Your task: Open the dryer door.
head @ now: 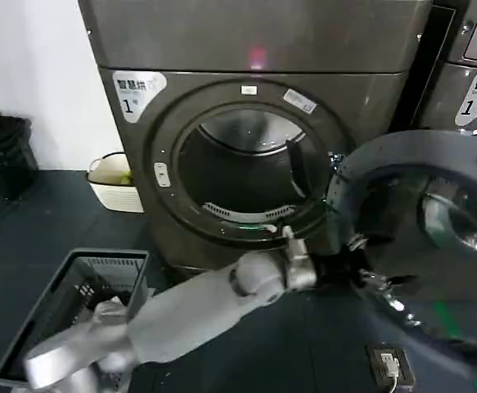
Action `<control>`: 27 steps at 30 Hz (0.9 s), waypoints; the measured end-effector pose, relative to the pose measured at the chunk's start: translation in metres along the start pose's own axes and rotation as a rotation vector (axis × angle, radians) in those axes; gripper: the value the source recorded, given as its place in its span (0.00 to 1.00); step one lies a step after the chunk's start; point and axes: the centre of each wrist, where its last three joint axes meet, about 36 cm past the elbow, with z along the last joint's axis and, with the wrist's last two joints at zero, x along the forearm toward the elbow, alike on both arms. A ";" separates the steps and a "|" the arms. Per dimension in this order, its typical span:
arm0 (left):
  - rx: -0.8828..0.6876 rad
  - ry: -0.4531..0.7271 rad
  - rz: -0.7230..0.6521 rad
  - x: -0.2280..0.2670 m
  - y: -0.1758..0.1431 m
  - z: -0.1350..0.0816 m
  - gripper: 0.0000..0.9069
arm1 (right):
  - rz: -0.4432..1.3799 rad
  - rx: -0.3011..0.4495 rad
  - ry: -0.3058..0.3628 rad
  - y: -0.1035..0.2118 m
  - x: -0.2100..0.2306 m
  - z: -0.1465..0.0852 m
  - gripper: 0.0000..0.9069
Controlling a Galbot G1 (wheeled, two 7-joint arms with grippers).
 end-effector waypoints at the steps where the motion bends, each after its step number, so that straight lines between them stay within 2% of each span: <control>1: 0.004 -0.005 -0.001 -0.004 0.000 0.001 1.00 | 0.000 0.003 0.001 -0.002 0.000 0.000 1.00; 7: 0.002 -0.039 -0.007 -0.001 0.001 0.003 1.00 | -0.006 0.001 0.005 -0.006 -0.004 0.002 1.00; 10: -0.005 -0.052 -0.068 0.007 0.004 0.002 1.00 | -0.017 -0.002 0.007 -0.006 -0.006 0.003 1.00; 15: -0.076 -0.215 -0.168 0.038 0.005 -0.004 1.00 | -0.016 0.003 0.003 -0.009 -0.008 0.004 1.00; 18: -0.061 -0.299 -0.196 0.070 0.004 -0.002 1.00 | -0.017 -0.004 -0.005 -0.008 -0.011 0.003 1.00; 24: -0.101 -0.194 -0.262 0.153 -0.005 -0.013 1.00 | -0.011 -0.023 -0.014 -0.005 -0.018 0.004 1.00; 27: -0.143 -0.118 -0.235 0.199 -0.008 -0.022 1.00 | -0.002 -0.037 -0.018 -0.005 -0.021 0.004 1.00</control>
